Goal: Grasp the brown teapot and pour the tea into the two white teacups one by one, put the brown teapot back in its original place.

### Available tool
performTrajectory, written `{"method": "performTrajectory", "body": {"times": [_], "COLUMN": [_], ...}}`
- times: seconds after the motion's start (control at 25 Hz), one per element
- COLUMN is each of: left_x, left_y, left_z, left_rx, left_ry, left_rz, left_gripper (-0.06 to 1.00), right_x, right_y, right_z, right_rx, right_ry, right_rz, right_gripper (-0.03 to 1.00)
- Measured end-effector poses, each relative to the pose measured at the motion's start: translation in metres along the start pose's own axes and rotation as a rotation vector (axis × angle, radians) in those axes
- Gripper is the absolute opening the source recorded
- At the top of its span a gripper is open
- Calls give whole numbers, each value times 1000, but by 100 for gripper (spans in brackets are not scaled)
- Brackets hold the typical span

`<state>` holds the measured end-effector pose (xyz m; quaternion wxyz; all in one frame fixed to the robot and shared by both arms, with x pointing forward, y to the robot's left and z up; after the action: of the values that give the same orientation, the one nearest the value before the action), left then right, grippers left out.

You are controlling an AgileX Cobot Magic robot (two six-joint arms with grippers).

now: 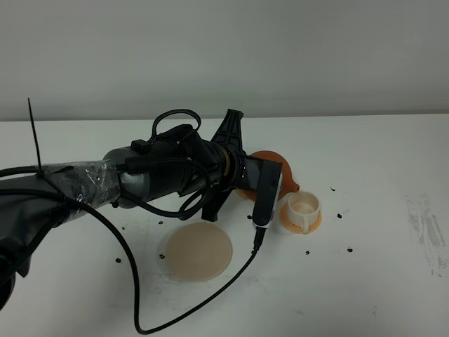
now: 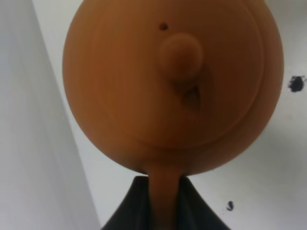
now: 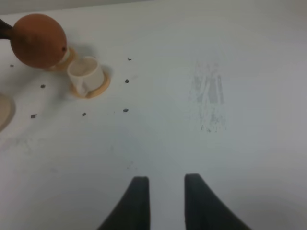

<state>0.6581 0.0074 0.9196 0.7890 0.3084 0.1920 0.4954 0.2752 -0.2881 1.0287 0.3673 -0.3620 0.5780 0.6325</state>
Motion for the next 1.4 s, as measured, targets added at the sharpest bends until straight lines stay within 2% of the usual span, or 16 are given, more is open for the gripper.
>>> {"method": "performTrajectory", "body": {"times": [0.52,1.04,1.4], "left_x": [2,-7,-11], "left_y": [0,2,-4], "left_z": [4,7,1], "left_rx": [-27,-55,-42], "left_ry": [-119,-167,-199], "left_rz": [24,30,31], "left_gripper": [12,12,12], "right_x": [0,0,0], "right_y": [0,0,0], "right_z": [0,0,0], "right_rx": [0,0,0], "right_ry": [0,0,0], "right_rz": [0,0,0], "right_gripper": [21,21,21]}}
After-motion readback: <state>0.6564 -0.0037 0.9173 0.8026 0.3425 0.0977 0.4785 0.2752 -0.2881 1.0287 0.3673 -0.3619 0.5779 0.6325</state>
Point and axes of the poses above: a point on each arm's last joint axis where the gripper is mounted, y pointing back along that axis away from the gripper, z along the wrist's bending axis when the last joint is at zero, x = y × z, the point moved 5 cm from there along -y, pointing out along that axis toward the gripper, and after that the axes turned 3 degrees about -y, right-handed, at the moved point
